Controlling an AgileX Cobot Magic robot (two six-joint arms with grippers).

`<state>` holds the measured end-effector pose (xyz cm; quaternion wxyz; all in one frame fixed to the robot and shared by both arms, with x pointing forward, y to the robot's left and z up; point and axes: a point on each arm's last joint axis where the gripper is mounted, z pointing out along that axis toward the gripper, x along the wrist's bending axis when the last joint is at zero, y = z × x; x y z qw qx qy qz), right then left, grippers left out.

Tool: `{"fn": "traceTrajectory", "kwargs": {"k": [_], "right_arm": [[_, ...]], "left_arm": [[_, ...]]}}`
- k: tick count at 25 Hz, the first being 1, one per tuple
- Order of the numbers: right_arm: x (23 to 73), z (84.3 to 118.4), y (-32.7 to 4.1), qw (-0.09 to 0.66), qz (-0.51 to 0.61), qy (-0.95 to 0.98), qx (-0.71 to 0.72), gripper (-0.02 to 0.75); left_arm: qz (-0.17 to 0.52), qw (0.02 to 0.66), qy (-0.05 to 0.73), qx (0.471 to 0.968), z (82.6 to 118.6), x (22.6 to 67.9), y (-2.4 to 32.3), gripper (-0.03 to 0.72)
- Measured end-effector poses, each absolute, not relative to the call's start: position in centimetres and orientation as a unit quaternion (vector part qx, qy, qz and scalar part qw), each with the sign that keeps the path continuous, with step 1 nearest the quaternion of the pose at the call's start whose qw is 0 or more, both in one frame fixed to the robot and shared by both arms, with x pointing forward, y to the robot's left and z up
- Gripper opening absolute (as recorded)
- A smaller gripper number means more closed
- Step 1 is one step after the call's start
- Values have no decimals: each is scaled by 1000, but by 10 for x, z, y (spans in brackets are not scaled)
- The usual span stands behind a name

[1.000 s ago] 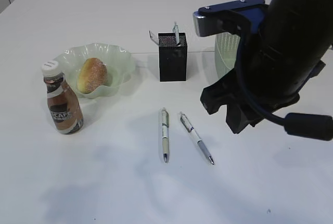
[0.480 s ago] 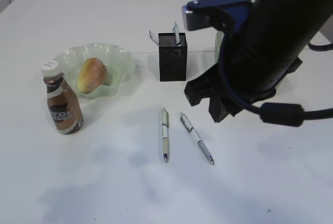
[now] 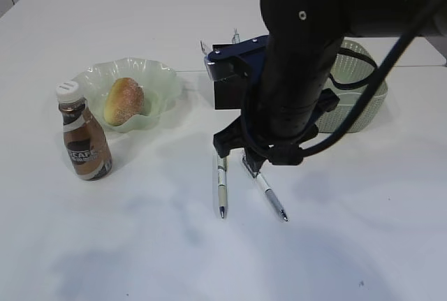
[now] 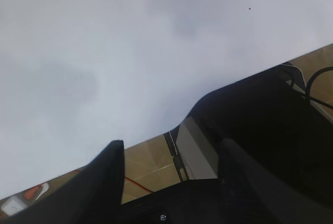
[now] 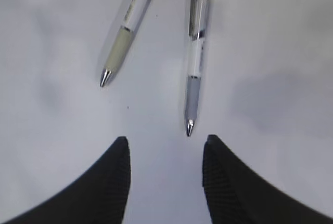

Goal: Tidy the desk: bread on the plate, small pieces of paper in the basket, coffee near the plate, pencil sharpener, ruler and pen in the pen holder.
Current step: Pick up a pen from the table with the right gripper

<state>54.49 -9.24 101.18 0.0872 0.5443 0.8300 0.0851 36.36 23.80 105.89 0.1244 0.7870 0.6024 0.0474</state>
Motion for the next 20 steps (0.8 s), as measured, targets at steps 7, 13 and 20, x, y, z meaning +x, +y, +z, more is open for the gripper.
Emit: {"fn": "traceTrajectory", "kwargs": {"k": [7,13,20], "right_arm": [[579,1016,-100,74,113,798,587,390],[598,1012,-119,70,96,795,595,392],[605,986,-115,55,69,806,586,394]], "left_arm": [[47,124,602,787,1059,364,238,402],[47,124,602,787,1059,364,238,402],[47,124,602,787,1059,364,238,402]]}}
